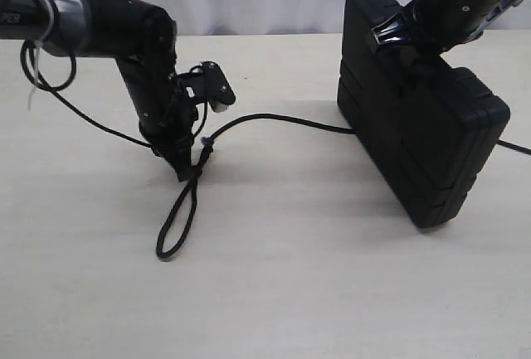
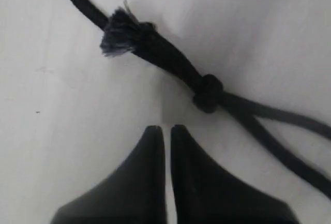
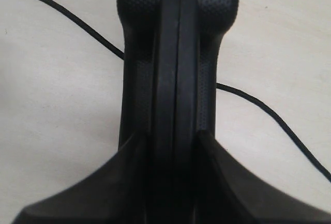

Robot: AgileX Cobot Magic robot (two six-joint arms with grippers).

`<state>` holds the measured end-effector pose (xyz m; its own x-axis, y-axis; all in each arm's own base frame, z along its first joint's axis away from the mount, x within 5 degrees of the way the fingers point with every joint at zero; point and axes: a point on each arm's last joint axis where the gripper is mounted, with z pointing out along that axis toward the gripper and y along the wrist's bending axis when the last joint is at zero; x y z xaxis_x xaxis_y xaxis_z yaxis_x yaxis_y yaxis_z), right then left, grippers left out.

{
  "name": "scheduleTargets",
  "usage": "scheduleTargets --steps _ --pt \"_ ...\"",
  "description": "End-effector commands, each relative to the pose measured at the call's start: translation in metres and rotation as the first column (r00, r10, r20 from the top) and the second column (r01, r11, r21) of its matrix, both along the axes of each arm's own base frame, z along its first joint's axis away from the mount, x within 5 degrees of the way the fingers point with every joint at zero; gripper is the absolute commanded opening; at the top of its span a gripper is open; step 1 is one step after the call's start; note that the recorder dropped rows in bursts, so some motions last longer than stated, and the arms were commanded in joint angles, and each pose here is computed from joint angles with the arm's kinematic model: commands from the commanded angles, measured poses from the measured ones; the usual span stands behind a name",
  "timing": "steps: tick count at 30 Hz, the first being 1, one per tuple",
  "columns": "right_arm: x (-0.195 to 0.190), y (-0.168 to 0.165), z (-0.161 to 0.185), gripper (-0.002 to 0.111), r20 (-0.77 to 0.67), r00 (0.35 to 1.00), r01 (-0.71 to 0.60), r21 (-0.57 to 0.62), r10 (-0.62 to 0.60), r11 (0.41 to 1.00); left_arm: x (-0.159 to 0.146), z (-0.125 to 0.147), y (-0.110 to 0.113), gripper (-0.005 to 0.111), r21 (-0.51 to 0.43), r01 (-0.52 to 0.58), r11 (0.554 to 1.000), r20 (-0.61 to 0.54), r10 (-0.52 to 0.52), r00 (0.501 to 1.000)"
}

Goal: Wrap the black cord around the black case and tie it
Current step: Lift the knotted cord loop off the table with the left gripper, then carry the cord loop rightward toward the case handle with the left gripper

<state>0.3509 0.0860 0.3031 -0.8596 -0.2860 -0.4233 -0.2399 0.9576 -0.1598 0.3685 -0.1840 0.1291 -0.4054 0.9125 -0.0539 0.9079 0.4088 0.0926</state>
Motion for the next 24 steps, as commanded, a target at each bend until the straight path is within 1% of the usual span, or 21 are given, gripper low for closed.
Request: scheduleTargets --steps 1,3,4,6,7,10,12,14,17,19,22,23,24 --pt "-0.002 -0.002 0.002 0.029 0.001 1.0 0.001 0.002 -0.001 1.0 -0.003 -0.014 0.002 0.0 0.153 0.04 0.987 -0.028 -0.036 0.999" --pt "-0.001 -0.001 0.002 0.029 0.003 1.0 0.001 0.003 -0.001 1.0 -0.008 -0.023 0.003 0.0 0.167 0.034 0.985 -0.096 -0.018 0.995" --pt "-0.001 -0.001 0.002 0.029 0.005 1.0 0.0 0.003 0.0 1.0 -0.012 -0.027 0.0 0.0 0.145 0.04 0.989 -0.143 -0.019 0.99" --pt "-0.001 -0.001 0.002 0.029 0.005 1.0 0.0 0.003 0.0 1.0 -0.022 -0.03 -0.009 0.0 0.039 0.05 0.998 -0.252 -0.039 0.967" --pt "-0.001 -0.001 0.002 0.029 0.005 1.0 0.0 0.003 0.0 1.0 -0.027 -0.029 -0.016 0.0 -0.036 0.066 0.997 -0.305 -0.074 0.949" --pt "-0.001 -0.001 0.002 0.029 0.005 1.0 0.0 0.003 0.0 1.0 -0.043 -0.023 -0.032 0.0 -0.25 0.11 0.962 -0.427 -0.212 0.879" --pt "-0.001 -0.001 0.002 0.029 0.005 1.0 0.0 0.003 0.0 1.0 -0.047 -0.019 -0.037 0.0 -0.325 0.116 0.939 -0.453 -0.262 0.852" --pt "-0.001 -0.001 0.002 0.029 0.005 1.0 0.0 0.003 0.0 1.0 -0.048 -0.016 -0.04 0.0 -0.357 0.1 0.929 -0.454 -0.267 0.85" --pt "-0.002 -0.002 0.002 0.029 0.001 1.0 0.001 0.002 -0.001 1.0 -0.043 -0.009 -0.045 0.0 -0.401 0.088 0.912 -0.429 -0.271 0.862" --pt "-0.002 -0.002 0.001 0.029 -0.001 1.0 0.001 0.002 -0.001 1.0 -0.042 -0.002 -0.051 0.0 -0.467 0.103 0.878 -0.399 -0.313 0.862" --pt "-0.002 -0.002 0.001 0.029 -0.001 1.0 0.001 0.002 -0.001 1.0 -0.038 0.013 -0.058 0.0 -0.567 0.133 0.813 -0.326 -0.37 0.87" --pt "-0.002 -0.002 0.001 0.029 -0.001 1.0 0.001 0.002 -0.001 1.0 -0.038 0.017 -0.059 0.0 -0.576 0.149 0.804 -0.308 -0.382 0.871" --pt "-0.002 -0.002 0.001 0.029 -0.001 1.0 0.001 0.002 -0.001 1.0 -0.037 0.02 -0.058 0.0 -0.57 0.162 0.805 -0.297 -0.386 0.873"
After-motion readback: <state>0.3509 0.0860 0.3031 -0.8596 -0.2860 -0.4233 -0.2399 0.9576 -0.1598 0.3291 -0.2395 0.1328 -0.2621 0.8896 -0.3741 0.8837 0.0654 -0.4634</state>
